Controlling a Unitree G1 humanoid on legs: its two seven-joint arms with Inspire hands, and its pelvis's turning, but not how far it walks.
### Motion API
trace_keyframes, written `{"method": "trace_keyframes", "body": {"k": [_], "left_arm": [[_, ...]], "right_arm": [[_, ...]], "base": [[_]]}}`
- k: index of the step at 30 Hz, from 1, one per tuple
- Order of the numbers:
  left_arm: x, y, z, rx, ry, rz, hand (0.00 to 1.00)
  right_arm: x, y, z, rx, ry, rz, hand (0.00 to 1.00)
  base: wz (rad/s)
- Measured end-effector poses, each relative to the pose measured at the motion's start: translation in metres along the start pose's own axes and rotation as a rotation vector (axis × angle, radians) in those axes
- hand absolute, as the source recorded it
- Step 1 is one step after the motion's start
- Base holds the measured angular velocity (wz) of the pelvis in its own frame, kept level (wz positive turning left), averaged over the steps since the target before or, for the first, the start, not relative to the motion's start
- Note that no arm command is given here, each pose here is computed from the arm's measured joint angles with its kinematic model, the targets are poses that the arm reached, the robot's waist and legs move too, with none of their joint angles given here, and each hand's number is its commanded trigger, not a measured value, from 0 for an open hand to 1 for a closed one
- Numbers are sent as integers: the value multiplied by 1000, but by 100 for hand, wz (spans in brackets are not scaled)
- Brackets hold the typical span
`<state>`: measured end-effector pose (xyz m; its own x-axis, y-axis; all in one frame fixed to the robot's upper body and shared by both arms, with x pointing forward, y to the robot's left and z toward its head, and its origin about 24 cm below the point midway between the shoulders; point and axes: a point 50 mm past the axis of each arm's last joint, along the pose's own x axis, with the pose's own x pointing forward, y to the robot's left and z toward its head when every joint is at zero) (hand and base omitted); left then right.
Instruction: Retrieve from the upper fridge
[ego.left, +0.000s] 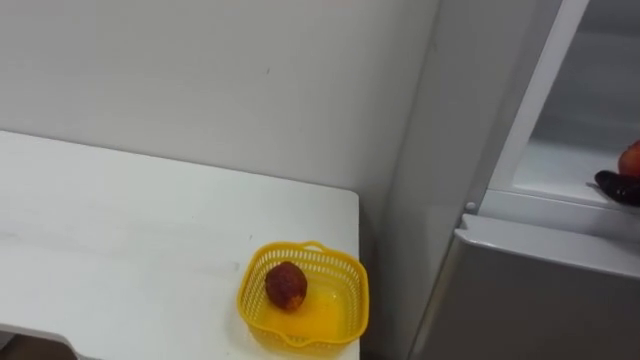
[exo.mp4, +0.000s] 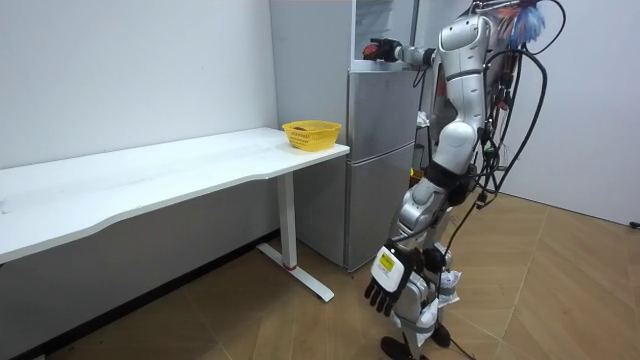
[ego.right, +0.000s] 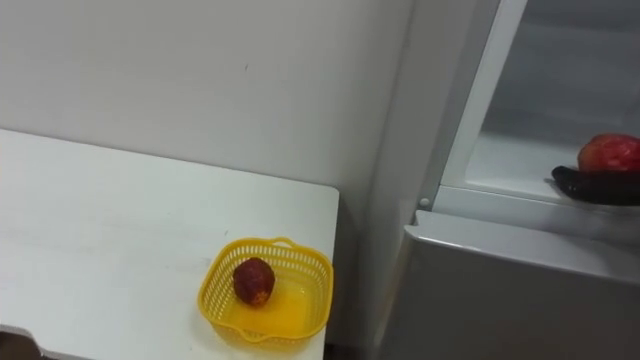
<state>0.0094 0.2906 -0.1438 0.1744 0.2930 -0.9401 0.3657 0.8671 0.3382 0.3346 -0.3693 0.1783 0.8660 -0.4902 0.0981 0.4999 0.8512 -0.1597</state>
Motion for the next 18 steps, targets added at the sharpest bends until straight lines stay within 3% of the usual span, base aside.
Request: {"method": "trace_keyframes", "body": {"k": [1, 2, 3, 18], "left_arm": [[0, 0, 0, 0, 1, 0, 0], [0, 0, -1, 0, 2, -1, 0], [0, 0, -1, 0, 3, -1, 0], [-1, -1, -3, -1, 7, -3, 0]], "right_arm": [[0, 0, 0, -1, 0, 7, 19], [0, 0, 0, -1, -1, 10, 91], [0, 0, 0, -2, -1, 12, 100], [3, -5, -1, -4, 23, 26, 100]], "base": [[0], [0], [0], [0]]}}
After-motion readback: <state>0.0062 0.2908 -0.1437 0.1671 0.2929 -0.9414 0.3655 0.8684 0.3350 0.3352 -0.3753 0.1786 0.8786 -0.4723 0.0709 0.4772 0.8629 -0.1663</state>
